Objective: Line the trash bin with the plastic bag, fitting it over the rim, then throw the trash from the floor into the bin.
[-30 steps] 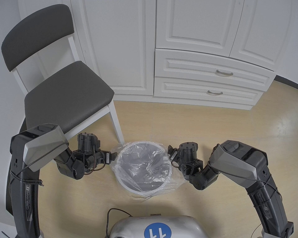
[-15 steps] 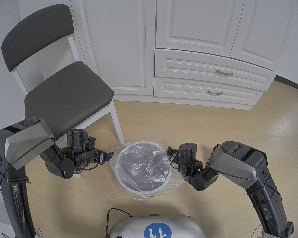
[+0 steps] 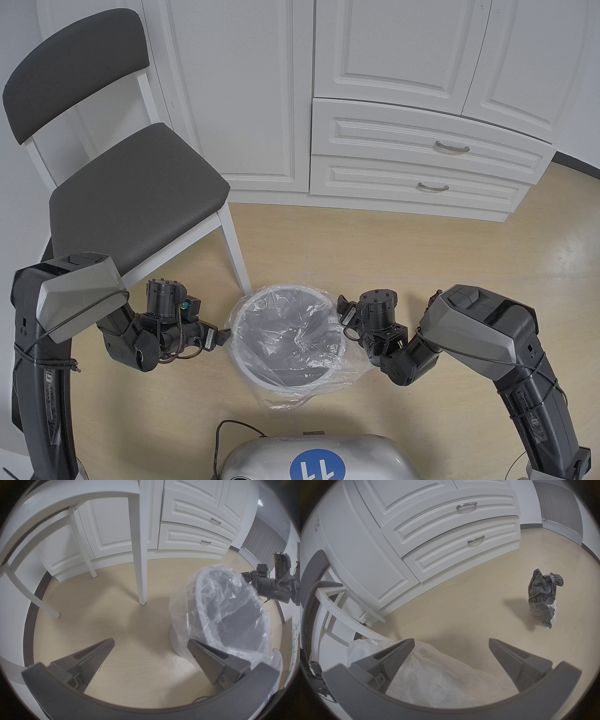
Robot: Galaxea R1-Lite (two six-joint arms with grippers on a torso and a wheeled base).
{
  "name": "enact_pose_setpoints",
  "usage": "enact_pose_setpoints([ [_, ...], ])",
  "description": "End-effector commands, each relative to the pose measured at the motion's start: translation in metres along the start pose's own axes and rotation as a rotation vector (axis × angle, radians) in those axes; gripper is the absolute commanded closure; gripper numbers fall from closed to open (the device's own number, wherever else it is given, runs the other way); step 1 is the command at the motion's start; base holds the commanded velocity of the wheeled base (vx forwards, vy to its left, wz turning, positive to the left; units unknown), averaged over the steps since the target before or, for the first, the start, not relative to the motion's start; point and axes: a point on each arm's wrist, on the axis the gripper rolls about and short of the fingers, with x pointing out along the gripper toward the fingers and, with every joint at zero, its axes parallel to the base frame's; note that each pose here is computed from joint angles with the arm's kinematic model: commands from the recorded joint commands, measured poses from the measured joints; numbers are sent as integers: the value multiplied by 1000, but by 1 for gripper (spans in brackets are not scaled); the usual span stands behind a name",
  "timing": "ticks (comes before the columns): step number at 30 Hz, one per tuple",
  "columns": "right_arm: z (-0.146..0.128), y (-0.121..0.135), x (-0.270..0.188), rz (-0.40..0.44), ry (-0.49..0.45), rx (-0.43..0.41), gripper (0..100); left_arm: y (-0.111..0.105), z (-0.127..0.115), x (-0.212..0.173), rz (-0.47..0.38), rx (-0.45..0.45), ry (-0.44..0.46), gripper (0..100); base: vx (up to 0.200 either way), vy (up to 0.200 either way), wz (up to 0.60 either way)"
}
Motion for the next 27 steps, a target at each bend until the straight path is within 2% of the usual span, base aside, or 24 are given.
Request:
enact_pose_setpoints([
  [1, -1, 0, 0, -1, 2, -3, 0, -3, -14, 16, -7, -5, 32, 0, 0, 0, 0],
  [6, -1, 0, 0, -1, 2, -1, 0, -3, -19, 28, 6, -8, 12, 0, 0, 0, 0],
  [12, -1, 0, 0, 0, 2, -1, 0, -2, -26, 41, 41, -10, 22, 0, 0, 0, 0],
  [18, -1, 0, 0, -1, 2, -3, 0, -3, -35, 51, 41, -25, 34, 0, 0, 0, 0],
  [22, -1, 0, 0, -2, 3, -3, 0, -3, -31, 49, 43, -49, 26, 0, 0, 0, 0],
  [23, 0, 1, -1, 1, 1, -4, 0, -2, -17, 39, 44, -82, -8, 0, 0, 0, 0],
  [27, 8, 2, -6, 0, -2, -12, 0, 1, -1, 17, 38, -90, -40, 0, 0, 0, 0],
])
